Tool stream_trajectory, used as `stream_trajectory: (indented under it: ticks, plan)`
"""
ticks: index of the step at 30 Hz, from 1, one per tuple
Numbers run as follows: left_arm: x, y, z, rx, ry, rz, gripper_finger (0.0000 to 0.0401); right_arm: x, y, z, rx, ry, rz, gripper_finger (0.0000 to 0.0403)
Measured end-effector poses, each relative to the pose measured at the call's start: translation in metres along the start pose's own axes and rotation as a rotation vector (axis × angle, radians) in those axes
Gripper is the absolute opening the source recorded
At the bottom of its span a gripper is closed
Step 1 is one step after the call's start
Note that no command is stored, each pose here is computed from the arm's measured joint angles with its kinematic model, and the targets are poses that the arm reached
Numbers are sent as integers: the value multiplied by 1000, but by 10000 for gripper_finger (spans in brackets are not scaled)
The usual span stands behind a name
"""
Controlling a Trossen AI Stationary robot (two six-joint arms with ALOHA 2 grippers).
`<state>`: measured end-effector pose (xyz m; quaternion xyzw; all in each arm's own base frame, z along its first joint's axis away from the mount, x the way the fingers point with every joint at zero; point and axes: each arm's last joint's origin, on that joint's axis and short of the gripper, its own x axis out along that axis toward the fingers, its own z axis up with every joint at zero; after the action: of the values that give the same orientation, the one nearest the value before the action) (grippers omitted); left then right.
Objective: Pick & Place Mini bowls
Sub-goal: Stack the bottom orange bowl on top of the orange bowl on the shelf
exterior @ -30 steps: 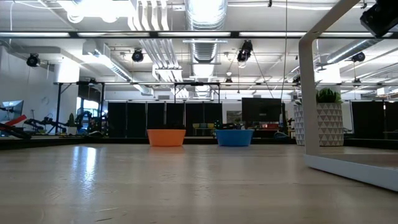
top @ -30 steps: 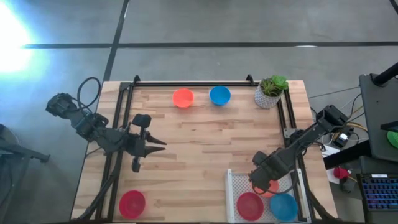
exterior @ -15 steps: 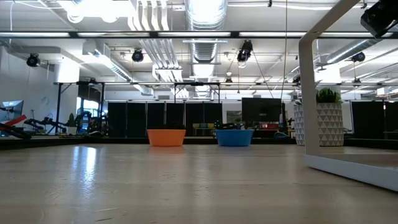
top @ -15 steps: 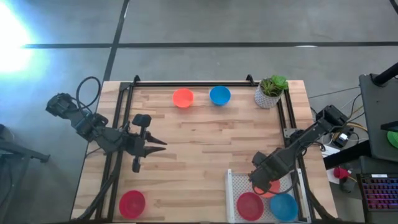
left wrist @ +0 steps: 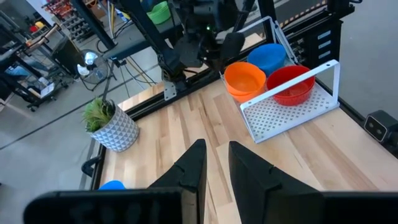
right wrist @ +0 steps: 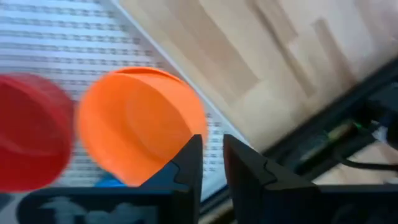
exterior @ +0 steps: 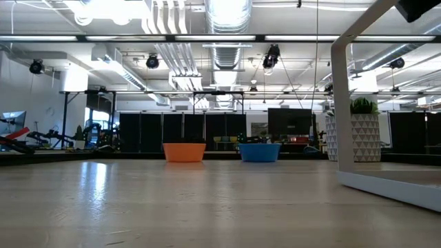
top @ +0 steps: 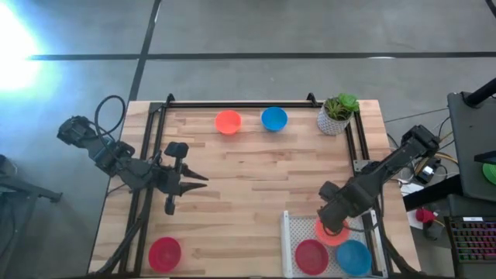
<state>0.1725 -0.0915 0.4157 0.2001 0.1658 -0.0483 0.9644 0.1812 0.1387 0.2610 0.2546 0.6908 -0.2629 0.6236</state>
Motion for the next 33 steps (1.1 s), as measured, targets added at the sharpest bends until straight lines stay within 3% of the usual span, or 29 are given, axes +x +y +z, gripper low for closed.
stream_trajectory:
  ticks: [7,16,24,33]
  plan:
    - [0,0,0,0,-1,0,64,12,10,2,-60,-6,36,10]
    - [0,0,0,0,1,0,64,32,7,1,-43,33,-43,8]
    - [0,-1,-1,-7,1,-1,64,46,4,2,-37,41,-44,8]
    - [1,-1,-1,-9,1,-1,64,22,4,-2,-22,26,-42,8]
